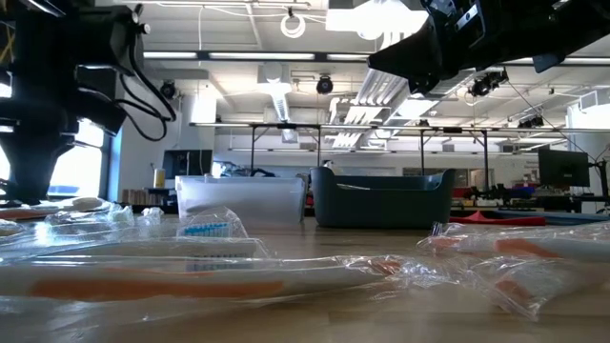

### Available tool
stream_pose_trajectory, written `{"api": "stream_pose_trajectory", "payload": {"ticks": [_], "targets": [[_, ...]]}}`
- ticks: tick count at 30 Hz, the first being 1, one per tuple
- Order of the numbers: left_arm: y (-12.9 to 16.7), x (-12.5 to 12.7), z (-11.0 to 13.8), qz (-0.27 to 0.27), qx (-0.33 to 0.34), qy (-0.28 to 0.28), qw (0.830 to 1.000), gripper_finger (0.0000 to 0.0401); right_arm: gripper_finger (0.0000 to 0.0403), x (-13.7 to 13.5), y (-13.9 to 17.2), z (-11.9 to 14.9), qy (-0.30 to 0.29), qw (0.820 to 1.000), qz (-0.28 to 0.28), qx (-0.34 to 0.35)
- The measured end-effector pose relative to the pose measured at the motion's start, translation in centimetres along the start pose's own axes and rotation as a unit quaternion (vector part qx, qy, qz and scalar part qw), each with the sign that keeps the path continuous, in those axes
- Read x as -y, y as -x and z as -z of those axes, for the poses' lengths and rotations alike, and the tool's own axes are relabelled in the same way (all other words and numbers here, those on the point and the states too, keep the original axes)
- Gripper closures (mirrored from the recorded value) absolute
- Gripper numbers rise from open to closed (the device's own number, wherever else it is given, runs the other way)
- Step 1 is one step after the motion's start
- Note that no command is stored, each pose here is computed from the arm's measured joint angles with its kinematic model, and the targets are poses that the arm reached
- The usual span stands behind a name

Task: Pick & Place Toothbrushes
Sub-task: Put the orange toothbrush into the blue bin

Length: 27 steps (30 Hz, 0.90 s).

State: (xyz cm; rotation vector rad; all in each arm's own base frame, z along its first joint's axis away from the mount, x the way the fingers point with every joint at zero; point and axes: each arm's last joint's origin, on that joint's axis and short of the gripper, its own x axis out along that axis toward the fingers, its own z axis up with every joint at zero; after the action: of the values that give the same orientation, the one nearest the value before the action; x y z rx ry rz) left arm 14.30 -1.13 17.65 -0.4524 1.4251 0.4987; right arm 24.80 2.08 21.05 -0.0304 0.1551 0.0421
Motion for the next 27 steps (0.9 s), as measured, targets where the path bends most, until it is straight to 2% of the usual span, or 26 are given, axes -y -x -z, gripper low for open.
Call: {"api": "stream_pose_trajectory", "payload": {"ticks": [18, 27], "targets": [[-2.4, 1.1, -1.0, -0.032, -0.05, 0.0, 0.998, 0.0173, 0.0401, 0.0, 0.0, 0.0, 0.0, 1.0, 0.0, 0.0], [-3.0, 1.6, -1.4, -0.019, -0.048, -0.004, 0.999, 0.0173, 0.0401, 0.0, 0.0, 0.0, 0.0, 1.0, 0.0, 0.0]]}}
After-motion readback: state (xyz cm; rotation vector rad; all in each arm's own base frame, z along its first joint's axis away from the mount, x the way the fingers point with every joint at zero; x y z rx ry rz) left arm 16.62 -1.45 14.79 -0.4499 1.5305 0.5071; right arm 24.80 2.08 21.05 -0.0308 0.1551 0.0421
